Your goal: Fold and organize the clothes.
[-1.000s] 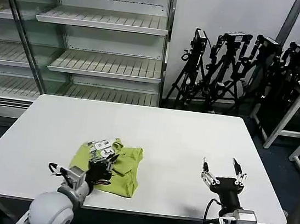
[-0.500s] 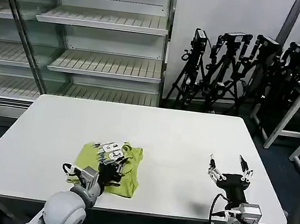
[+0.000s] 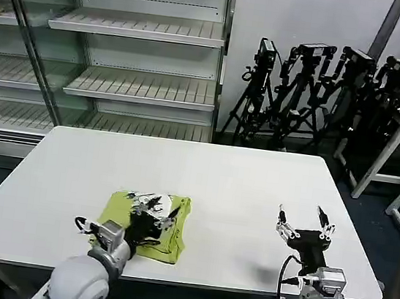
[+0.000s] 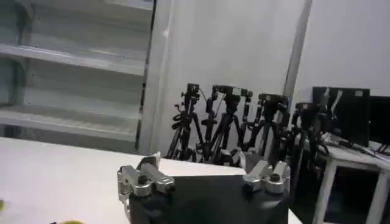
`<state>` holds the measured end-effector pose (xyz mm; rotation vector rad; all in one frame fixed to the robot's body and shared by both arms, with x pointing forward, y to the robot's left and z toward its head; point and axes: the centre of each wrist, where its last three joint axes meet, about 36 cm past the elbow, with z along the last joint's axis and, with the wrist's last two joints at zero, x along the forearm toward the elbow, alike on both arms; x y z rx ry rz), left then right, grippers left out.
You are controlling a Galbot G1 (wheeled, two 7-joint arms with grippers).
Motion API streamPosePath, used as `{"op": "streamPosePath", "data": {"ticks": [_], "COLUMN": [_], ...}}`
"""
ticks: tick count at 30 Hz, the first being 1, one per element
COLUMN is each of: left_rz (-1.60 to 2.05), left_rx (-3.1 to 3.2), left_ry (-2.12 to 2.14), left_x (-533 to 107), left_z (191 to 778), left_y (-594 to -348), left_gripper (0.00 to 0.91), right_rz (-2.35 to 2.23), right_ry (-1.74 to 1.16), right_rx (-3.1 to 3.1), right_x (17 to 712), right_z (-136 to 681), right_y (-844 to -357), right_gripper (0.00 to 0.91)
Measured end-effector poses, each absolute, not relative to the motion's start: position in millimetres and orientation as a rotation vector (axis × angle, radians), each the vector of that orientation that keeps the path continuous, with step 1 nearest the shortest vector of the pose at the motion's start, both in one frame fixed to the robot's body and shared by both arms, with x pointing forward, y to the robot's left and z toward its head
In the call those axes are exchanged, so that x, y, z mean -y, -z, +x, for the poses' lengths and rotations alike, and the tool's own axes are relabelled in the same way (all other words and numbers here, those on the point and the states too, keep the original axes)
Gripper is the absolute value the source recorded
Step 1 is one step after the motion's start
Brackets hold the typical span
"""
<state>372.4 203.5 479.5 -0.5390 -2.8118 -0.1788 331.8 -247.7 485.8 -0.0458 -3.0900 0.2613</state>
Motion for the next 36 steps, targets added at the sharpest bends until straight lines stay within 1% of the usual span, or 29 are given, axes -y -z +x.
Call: {"op": "streamPosePath", "data": {"ticks": [4, 15, 27, 28, 29, 33, 36], "left_rz": [-0.444, -0.219, -0.159, -0.156, -0.158, -0.170, -0.177], "left_rx": [2.830, 2.796, 2.706, 2.702, 2.696, 2.679, 2.671], "left_ry": [0.177, 0.114, 0.005, -0.002, -0.016, -0.059, -0.089], "left_x": [-223.6, -279.9, -307.2, -307.7, -307.7, -306.6, -305.8], "left_z": [374.1, 387.9, 398.0, 398.0, 397.4, 394.0, 391.9], "left_y": [-478.4, -454.7, -428.7, -427.1, -425.5, -418.9, -416.7], "left_gripper": [0.907, 0.907, 0.907, 0.101, 0.010, 0.020, 0.010], "right_rz": [-0.027, -0.016, 0.005, 0.006, 0.007, 0.006, 0.009], "right_ry": [-0.257, -0.240, -0.239, -0.240, -0.241, -0.243, -0.243], "right_rx": [3.096, 3.102, 3.106, 3.106, 3.106, 3.105, 3.103], "right_x": [244.8, 240.9, 236.9, 236.8, 236.8, 237.3, 237.1], "right_z": [333.1, 337.5, 341.4, 341.7, 342.1, 344.0, 344.6], "right_y": [-486.5, -484.7, -484.1, -483.9, -483.9, -482.9, -482.3], "right_gripper": [0.907, 0.907, 0.907, 0.907, 0.907, 0.907, 0.907]}}
